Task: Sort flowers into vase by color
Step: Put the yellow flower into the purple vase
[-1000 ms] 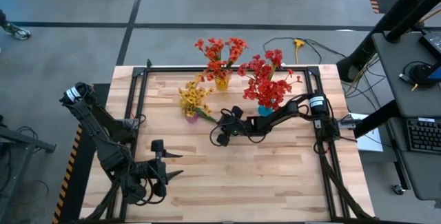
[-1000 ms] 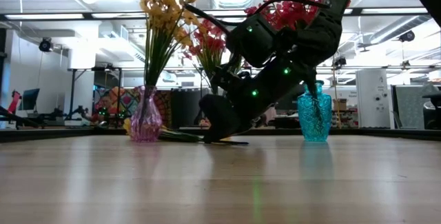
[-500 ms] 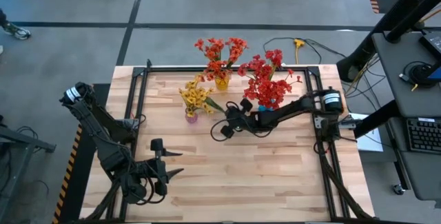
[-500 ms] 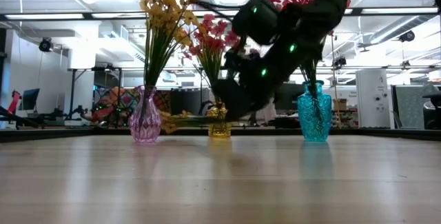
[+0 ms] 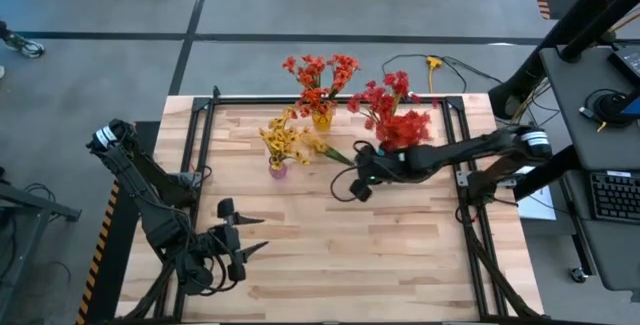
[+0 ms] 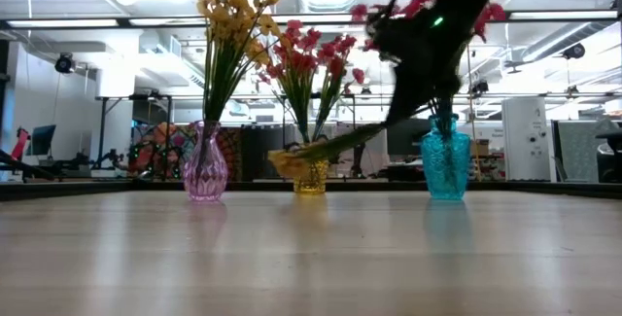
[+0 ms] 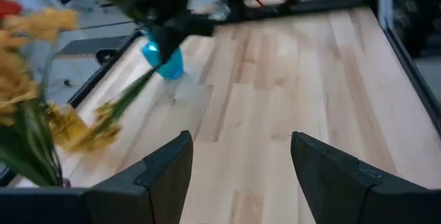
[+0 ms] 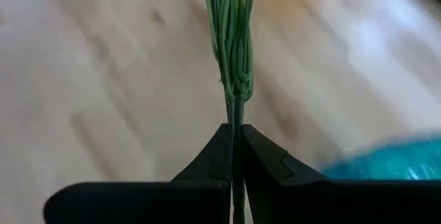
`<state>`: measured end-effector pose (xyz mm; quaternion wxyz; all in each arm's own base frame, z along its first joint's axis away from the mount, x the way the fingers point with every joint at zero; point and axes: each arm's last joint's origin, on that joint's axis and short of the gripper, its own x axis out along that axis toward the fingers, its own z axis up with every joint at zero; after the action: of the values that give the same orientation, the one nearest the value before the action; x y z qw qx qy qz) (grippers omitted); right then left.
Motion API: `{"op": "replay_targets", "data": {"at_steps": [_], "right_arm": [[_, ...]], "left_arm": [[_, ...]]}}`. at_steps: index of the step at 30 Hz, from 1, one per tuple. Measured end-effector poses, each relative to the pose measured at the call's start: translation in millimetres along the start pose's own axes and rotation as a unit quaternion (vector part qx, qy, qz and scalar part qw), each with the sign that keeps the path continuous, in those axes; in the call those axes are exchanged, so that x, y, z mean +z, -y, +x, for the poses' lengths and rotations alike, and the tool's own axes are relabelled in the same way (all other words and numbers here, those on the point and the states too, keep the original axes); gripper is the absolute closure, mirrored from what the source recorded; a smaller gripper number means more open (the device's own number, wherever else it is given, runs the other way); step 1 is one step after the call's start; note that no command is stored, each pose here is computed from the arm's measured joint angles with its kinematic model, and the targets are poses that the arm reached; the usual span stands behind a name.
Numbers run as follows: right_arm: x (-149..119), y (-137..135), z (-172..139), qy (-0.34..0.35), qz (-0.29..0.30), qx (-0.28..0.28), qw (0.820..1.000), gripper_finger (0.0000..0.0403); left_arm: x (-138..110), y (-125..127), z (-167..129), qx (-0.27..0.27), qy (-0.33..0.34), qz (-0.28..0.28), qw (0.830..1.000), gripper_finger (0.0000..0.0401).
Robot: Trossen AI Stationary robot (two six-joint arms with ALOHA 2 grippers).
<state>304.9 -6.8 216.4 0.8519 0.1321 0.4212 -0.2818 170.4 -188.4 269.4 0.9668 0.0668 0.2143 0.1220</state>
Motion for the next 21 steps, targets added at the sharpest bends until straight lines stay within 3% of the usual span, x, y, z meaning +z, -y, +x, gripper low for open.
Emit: {"op": "replay_targets", "data": {"at_steps": [6, 9, 15, 21], "right_arm": [[-15.1, 6.9, -43.9, -0.078, 0.015, 0.06, 0.995, 0.039], [-19.9, 1.1, -60.4, -0.075, 0.002, 0.101, 0.992, 0.039], [-27.5, -12.2, -74.5, -0.06, -0.028, 0.136, 0.988, 0.039], [-27.7, -26.2, -80.0, -0.036, -0.057, 0.192, 0.979, 0.039]], "left_arm": [[-5.0, -1.8, 2.1, 0.03, 0.023, -0.083, 0.996, 0.0174], [-18.8, -0.9, 7.3, 0.029, 0.024, -0.124, 0.992, 0.0174], [-51.6, 6.8, 22.3, 0.018, 0.035, -0.155, 0.987, 0.0174], [-63.2, 14.5, 29.7, 0.008, 0.046, -0.151, 0.987, 0.0174]]}}
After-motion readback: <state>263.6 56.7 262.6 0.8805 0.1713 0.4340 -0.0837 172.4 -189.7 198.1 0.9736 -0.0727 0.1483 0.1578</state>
